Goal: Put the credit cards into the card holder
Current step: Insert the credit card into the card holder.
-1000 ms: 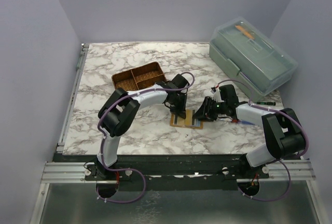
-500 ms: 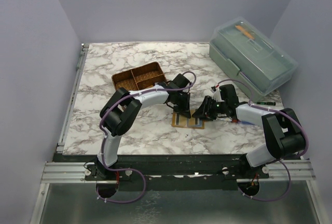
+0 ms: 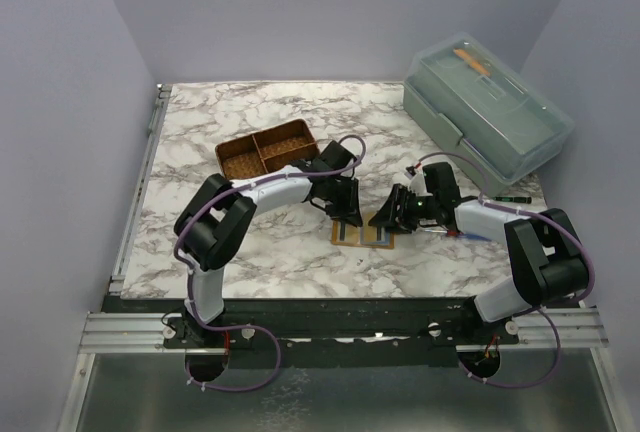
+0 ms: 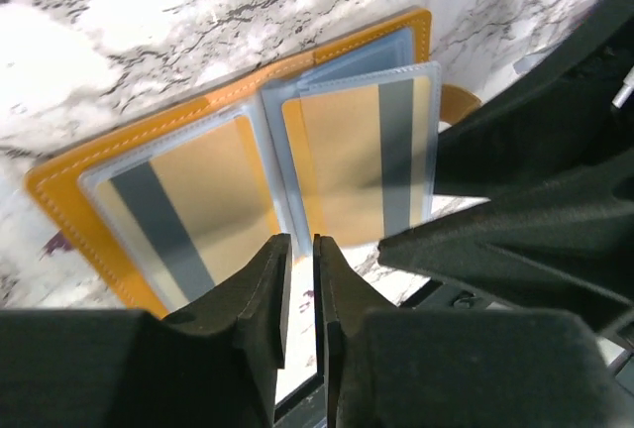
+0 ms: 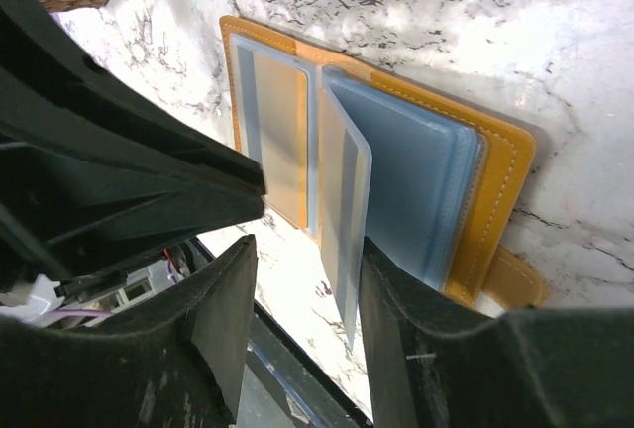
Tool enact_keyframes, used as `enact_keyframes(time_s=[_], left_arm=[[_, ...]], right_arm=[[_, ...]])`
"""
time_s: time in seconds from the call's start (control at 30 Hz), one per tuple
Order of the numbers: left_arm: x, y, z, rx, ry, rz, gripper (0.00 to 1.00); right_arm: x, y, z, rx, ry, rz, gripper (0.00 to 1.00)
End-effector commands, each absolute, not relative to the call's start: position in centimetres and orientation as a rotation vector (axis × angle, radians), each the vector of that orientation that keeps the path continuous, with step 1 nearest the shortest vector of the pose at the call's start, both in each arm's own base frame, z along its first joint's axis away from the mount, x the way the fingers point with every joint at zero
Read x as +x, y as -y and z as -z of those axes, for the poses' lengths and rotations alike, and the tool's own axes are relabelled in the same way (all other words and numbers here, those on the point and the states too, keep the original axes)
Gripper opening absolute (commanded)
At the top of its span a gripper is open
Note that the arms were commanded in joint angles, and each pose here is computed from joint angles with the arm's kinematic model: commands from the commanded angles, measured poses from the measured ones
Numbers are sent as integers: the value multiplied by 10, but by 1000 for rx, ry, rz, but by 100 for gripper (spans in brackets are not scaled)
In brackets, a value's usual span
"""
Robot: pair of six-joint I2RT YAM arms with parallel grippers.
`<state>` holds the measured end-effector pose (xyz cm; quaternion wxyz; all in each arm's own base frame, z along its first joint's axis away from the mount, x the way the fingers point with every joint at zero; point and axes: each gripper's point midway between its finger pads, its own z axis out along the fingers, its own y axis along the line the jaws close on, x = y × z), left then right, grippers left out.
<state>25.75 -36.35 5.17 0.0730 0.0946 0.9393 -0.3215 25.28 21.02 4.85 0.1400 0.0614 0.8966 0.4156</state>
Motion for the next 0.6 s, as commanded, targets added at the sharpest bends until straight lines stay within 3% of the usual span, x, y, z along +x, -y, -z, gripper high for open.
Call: enact_keyframes(time_s=[0.0,0.33,0.43,0.57], left_arm=[[262,354,-94,275,-2727,1030,22],[291,289,-144,95,-2585,926,22],[300,270,-156,46,-2535,894,25],[305,254,-166,9,-2500,874,31]], right_arm=[[254,-222,-60,61,-2563,-1260,49],[255,-283,-83,-135,-2564,-1305,51],[260,-292,-94,-164,-2519,-1373,52],[264,-277,-95,-142,-2545,-1219,55]])
